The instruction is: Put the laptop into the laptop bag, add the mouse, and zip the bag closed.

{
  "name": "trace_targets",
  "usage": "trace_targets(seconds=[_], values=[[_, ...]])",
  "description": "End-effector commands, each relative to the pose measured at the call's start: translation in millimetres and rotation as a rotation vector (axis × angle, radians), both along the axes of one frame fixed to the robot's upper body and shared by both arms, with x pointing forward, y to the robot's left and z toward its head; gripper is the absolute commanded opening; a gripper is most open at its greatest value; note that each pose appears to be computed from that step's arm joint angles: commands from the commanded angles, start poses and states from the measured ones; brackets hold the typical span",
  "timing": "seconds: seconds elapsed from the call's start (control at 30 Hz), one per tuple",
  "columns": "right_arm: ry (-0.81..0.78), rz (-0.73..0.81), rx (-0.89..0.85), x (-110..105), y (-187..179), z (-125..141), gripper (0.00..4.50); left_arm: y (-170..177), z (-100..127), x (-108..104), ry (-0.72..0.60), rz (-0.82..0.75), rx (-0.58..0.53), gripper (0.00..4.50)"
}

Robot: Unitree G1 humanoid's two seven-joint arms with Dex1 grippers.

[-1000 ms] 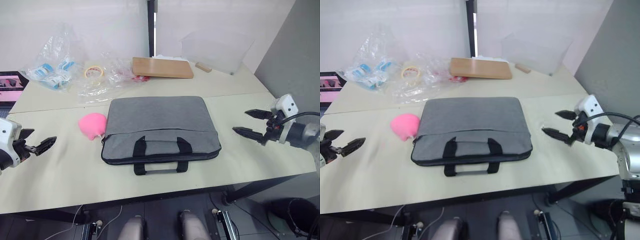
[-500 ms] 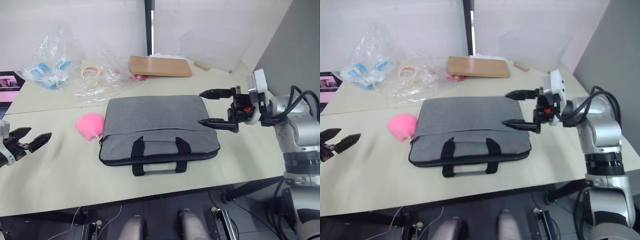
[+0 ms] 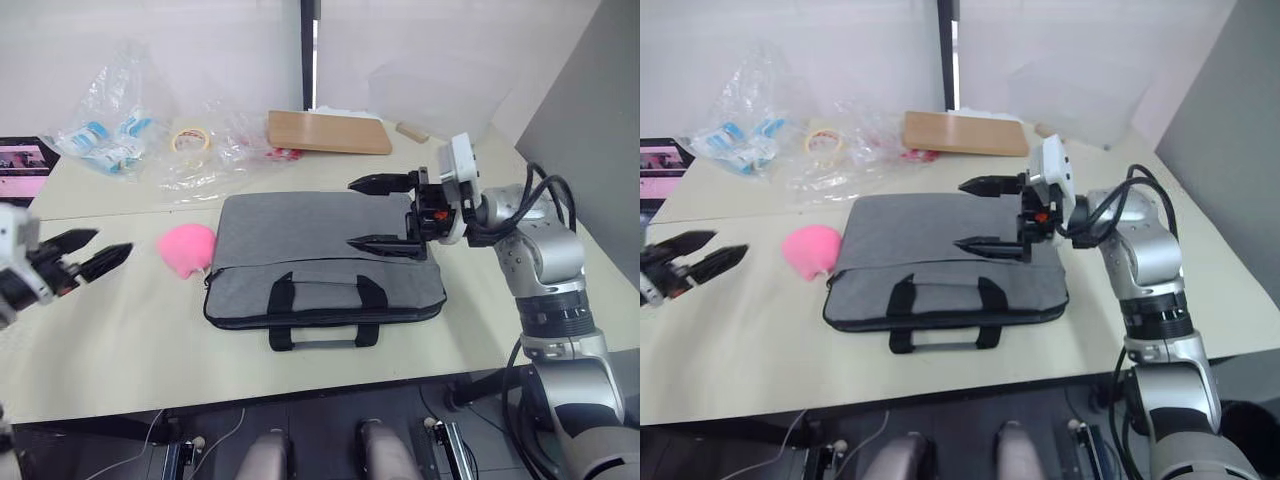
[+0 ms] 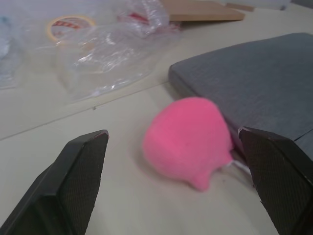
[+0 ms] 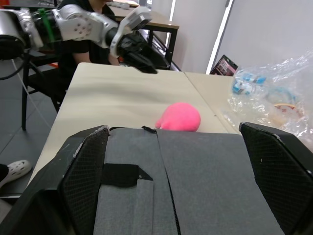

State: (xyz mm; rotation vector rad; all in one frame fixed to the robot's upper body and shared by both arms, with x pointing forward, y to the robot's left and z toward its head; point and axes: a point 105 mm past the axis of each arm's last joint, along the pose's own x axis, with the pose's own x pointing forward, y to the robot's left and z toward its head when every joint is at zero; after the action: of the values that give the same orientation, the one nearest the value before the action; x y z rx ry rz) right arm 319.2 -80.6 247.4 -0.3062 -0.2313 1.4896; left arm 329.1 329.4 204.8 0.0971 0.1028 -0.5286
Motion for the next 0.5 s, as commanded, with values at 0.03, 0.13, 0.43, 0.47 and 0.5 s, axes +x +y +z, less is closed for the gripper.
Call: trace_targets(seconds=[0.03,0.13,0.43,0.47,0.5], values=[[-0.028,0.018,-0.004,-1.4,1.0,1.8,4.5,-10.3,-15.7,17.9,0.097,-0.082,0.105,4.48],[-0.017,0.034,-0.005,-2.3,4.4,-0.3,4.5,-10.1,-21.2,30.7,0.169,-0.124,0.174,4.48],[-0.007,0.041,-0.002,-6.3,7.1,-4.0,4.5,-12.7,-29.8,48.3,0.266,-0.154,0.32,4.48],[-0.006,0.041,-0.008,-5.7,8.1,-6.4,4.5,-14.2,-33.1,47.7,0.283,-0.169,0.329,4.22],[-0.005,0.042,-0.012,-5.3,8.9,-8.0,4.5,-15.1,-35.4,46.9,0.294,-0.181,0.336,3.93]])
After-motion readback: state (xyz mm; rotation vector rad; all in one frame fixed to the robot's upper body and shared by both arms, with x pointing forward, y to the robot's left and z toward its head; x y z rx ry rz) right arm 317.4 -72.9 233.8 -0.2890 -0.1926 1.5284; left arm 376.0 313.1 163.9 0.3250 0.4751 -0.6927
